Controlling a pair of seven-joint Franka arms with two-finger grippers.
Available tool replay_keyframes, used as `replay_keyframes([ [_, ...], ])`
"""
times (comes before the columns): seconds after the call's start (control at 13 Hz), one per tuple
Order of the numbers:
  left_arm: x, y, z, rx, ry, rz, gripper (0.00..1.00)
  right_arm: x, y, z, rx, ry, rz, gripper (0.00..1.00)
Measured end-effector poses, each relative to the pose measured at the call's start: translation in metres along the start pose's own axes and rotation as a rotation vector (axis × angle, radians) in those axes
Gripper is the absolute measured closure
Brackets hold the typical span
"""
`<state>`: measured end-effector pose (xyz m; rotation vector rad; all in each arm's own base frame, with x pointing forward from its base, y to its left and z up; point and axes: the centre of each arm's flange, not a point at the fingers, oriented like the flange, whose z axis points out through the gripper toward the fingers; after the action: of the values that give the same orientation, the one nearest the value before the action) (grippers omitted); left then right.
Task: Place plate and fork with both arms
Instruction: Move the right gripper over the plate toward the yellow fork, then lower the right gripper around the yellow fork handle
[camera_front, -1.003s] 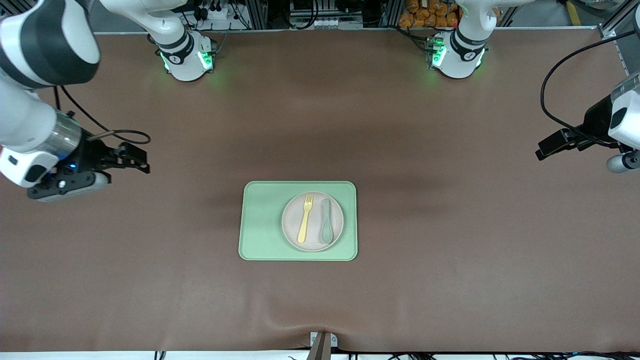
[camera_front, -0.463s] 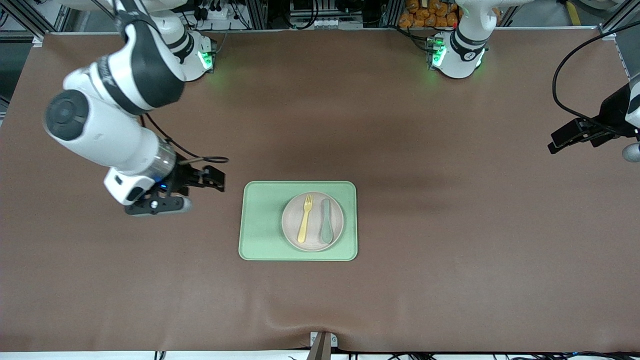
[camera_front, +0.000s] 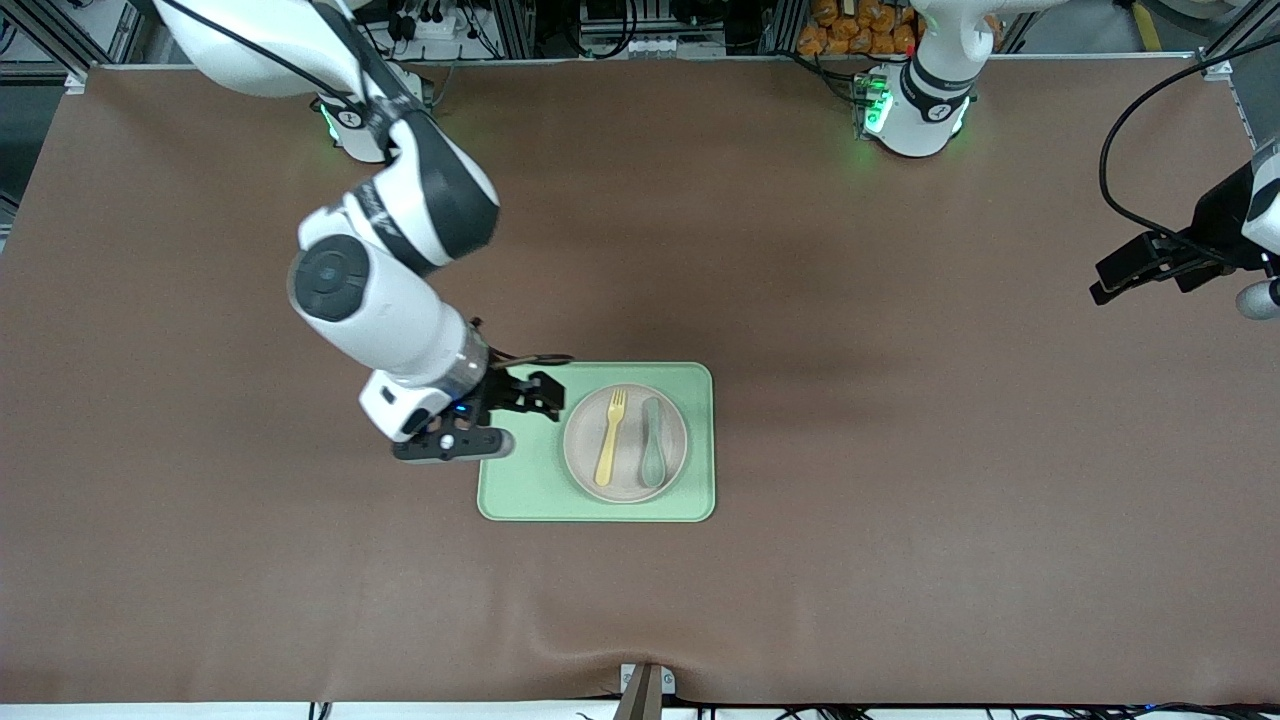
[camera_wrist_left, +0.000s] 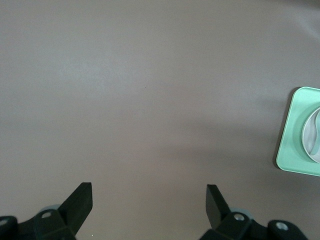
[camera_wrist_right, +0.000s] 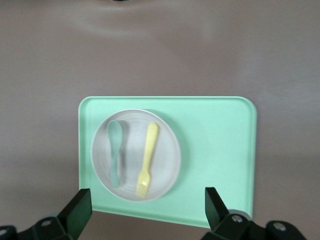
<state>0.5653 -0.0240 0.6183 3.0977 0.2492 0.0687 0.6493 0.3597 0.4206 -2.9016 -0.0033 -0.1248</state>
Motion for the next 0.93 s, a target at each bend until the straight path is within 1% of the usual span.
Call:
replay_keyframes([
  [0.08, 0.0, 0.0, 0.0, 0.0, 0.0, 0.001, 0.0, -0.001, -0.013, 0.016, -0.007, 0.002, 0.001, 0.0],
  [0.23, -0.002, 0.007, 0.0, 0.0, -0.002, 0.012, 0.0, -0.004, -0.031, 0.051, -0.045, 0.003, 0.025, 0.01],
  [0.31, -0.003, 0.012, 0.001, -0.001, -0.003, 0.021, 0.0, -0.006, -0.039, 0.069, -0.062, -0.001, 0.067, 0.06],
  [0.39, -0.003, 0.015, 0.001, -0.001, -0.001, 0.027, 0.0, -0.009, -0.046, 0.087, -0.081, -0.013, 0.109, 0.13],
  [0.46, -0.003, 0.016, 0.001, -0.002, 0.003, 0.029, 0.0, -0.012, -0.052, 0.103, -0.099, -0.025, 0.128, 0.15],
  [0.54, -0.003, 0.016, 0.0, -0.004, 0.009, 0.029, 0.0, -0.014, -0.057, 0.116, -0.113, -0.029, 0.135, 0.19],
  [0.69, -0.001, 0.016, -0.001, -0.006, 0.021, 0.029, 0.0, -0.015, -0.06, 0.132, -0.139, -0.022, 0.138, 0.21],
  [0.85, -0.001, 0.016, -0.001, -0.007, 0.026, 0.029, 0.0, -0.013, -0.057, 0.139, -0.155, -0.021, 0.139, 0.28],
  [0.93, -0.001, 0.016, -0.001, -0.007, 0.026, 0.029, 0.0, -0.013, -0.053, 0.144, -0.169, -0.02, 0.136, 0.29],
])
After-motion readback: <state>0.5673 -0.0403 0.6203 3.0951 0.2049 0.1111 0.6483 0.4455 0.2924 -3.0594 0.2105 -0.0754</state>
